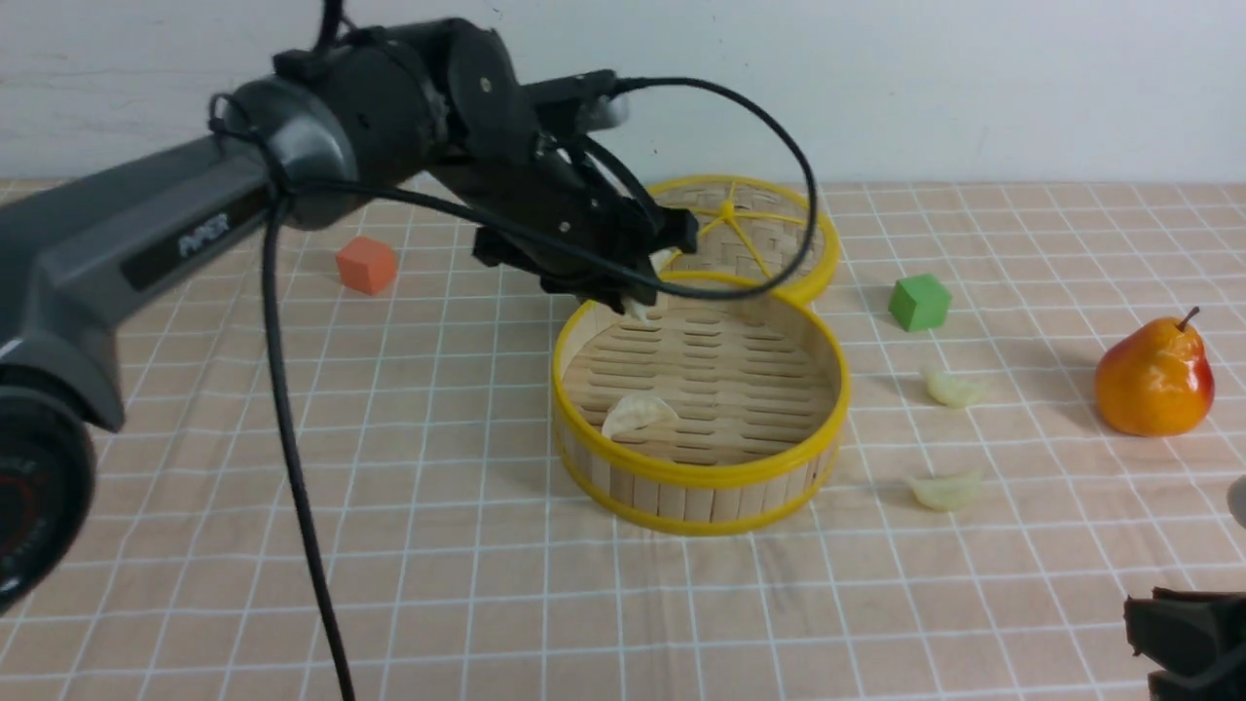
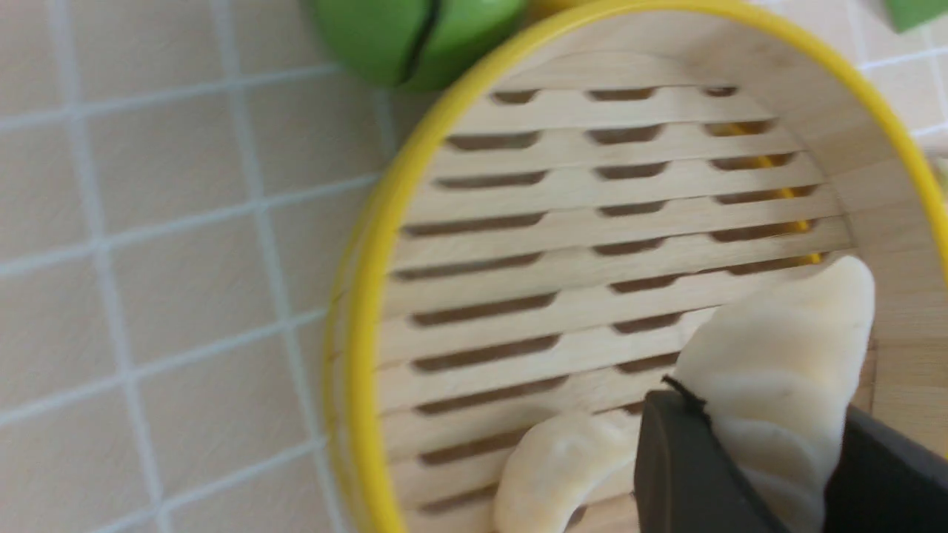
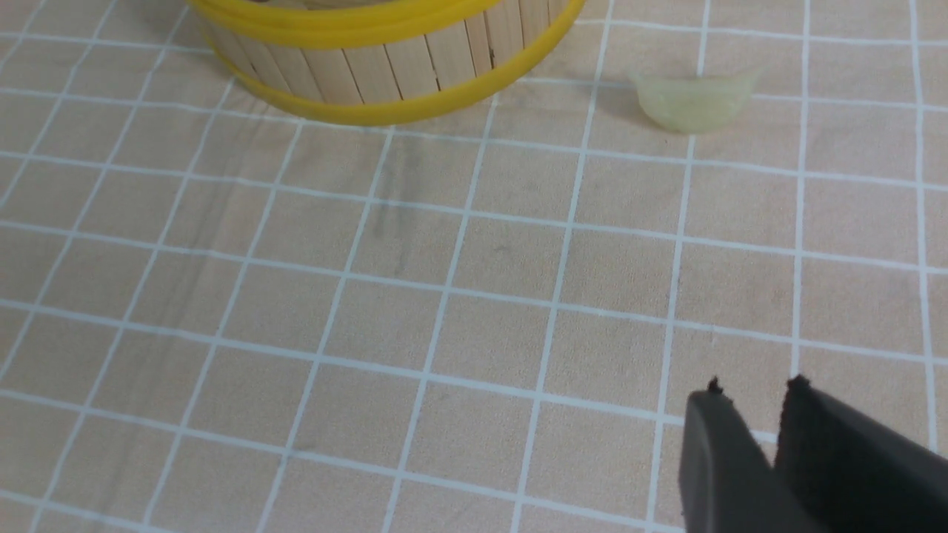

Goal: Put the dumplings into the steamer on the table with the brown tablecloth.
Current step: 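Place the dumpling into the bamboo steamer basket with the left gripper, then reach for and grasp a dumpling lying on the table beside the steamer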

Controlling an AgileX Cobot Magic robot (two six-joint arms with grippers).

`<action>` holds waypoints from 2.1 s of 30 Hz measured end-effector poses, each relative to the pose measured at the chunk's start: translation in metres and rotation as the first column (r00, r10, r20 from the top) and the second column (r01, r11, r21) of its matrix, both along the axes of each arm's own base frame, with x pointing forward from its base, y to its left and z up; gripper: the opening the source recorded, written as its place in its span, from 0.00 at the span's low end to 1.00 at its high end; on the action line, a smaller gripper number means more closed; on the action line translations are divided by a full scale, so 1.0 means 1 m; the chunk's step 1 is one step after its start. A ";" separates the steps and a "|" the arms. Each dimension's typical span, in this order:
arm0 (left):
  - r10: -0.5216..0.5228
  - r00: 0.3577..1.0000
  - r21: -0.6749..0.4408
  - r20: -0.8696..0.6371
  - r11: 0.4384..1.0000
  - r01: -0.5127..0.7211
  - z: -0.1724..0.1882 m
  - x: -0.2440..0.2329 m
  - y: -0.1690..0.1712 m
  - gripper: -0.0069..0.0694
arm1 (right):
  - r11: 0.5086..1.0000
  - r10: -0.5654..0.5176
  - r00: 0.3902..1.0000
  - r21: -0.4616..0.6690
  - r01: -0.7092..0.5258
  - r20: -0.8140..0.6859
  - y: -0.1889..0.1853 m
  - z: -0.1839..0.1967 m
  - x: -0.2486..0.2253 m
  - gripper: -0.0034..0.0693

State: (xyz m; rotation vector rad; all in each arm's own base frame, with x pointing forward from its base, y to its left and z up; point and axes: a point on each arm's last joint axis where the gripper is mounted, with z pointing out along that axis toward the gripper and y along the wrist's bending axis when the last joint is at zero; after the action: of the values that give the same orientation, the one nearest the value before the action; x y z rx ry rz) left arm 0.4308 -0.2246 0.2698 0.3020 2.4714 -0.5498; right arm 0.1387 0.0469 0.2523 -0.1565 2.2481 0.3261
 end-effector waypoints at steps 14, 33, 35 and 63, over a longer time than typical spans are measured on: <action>0.029 0.998 0.068 -0.053 0.997 -0.025 -0.068 0.021 -0.009 0.63 | 1.000 0.007 0.999 -0.010 -0.007 -0.042 0.000 -0.003 -0.003 0.24; -0.094 0.988 -0.067 0.121 0.993 0.102 0.209 -0.128 0.051 0.18 | 0.999 -0.007 0.999 0.049 0.009 -0.050 0.002 -0.002 -0.003 0.26; -0.103 0.986 -0.065 0.134 0.992 0.112 0.216 -0.150 0.061 0.12 | 0.999 -0.002 0.999 0.044 0.005 -0.049 0.002 -0.002 -0.003 0.26; -0.059 0.991 0.287 0.118 0.958 0.023 0.044 -0.371 0.198 0.07 | 0.842 0.137 0.972 -0.494 -0.215 -0.191 0.046 -0.019 0.245 0.71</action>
State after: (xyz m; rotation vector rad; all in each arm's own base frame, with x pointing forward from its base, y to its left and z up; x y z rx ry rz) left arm 0.0599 -0.0263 0.3137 0.4874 2.4237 -0.1814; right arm 0.3833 0.0932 0.2336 -0.6453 2.4287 -0.1863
